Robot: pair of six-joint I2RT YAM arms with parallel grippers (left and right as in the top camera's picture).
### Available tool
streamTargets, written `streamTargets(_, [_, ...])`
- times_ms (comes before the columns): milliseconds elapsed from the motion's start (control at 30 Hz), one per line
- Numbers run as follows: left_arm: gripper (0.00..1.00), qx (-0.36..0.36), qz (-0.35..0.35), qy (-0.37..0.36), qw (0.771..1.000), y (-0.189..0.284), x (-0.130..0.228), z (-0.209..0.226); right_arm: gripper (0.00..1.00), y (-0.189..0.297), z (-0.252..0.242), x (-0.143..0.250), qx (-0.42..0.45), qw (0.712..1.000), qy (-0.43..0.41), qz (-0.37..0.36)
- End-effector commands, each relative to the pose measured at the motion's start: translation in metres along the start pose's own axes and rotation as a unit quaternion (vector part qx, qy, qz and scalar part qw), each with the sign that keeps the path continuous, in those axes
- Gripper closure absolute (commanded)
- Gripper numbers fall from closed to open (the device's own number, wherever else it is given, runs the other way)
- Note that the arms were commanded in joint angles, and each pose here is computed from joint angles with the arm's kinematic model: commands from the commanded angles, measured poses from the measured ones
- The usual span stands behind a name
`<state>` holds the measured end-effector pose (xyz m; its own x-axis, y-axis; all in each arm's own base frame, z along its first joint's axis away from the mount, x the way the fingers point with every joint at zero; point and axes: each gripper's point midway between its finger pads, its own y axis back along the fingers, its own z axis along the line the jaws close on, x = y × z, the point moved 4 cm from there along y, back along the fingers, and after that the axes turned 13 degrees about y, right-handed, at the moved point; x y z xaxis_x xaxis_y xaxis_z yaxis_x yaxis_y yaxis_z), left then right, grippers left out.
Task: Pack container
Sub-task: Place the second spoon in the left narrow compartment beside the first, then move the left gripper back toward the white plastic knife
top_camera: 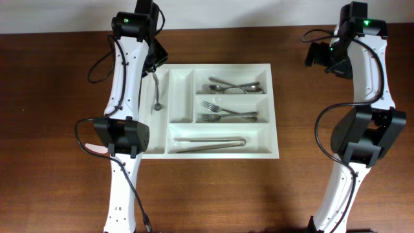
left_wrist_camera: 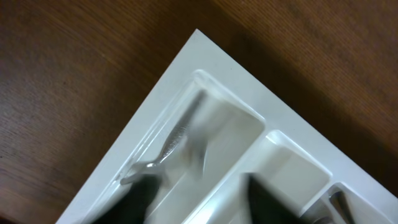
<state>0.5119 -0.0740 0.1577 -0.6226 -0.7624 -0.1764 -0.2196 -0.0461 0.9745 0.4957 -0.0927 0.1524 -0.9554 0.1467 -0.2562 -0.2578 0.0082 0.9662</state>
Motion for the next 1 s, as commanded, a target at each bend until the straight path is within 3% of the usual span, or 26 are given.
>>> streamTargets(0, [0.38, 0.02, -0.007, 0.007, 1.0, 0.017, -0.001, -0.003, 0.01, 0.022, 0.0, -0.006, 0.002, 1.0, -0.006, -0.027])
streamTargets(167, [0.38, 0.027, -0.015, -0.034, 0.999, 0.023, -0.007, -0.002, 0.01, 0.022, 0.0, -0.006, 0.002, 1.0, -0.006, -0.027])
streamTargets(267, [0.32, 0.036, -0.029, -0.079, 0.996, 0.037, -0.014, 0.001, 0.01, 0.022, 0.0, -0.006, 0.002, 1.0, -0.006, -0.027])
streamTargets(567, [0.15, 0.001, -0.169, -0.103, 0.98, 0.125, -0.045, 0.036, 0.01, 0.022, 0.0, -0.006, 0.002, 1.0, -0.006, -0.027])
streamTargets(767, [0.13, 0.023, -0.212, -0.112, 0.971, 0.174, -0.047, 0.048, 0.01, 0.022, 0.0, -0.006, 0.002, 1.0, -0.006, -0.027])
streamTargets(800, [0.07, 0.026, -0.216, -0.12, 0.969, 0.18, -0.046, 0.05, 0.01, 0.022, 0.0, -0.006, 0.002, 1.0, -0.006, -0.027])
streamTargets(967, [0.03, 0.043, -0.244, -0.139, 0.959, 0.216, -0.043, 0.061, 0.01, 0.022, 0.0, -0.006, 0.002, 1.0, -0.006, -0.027])
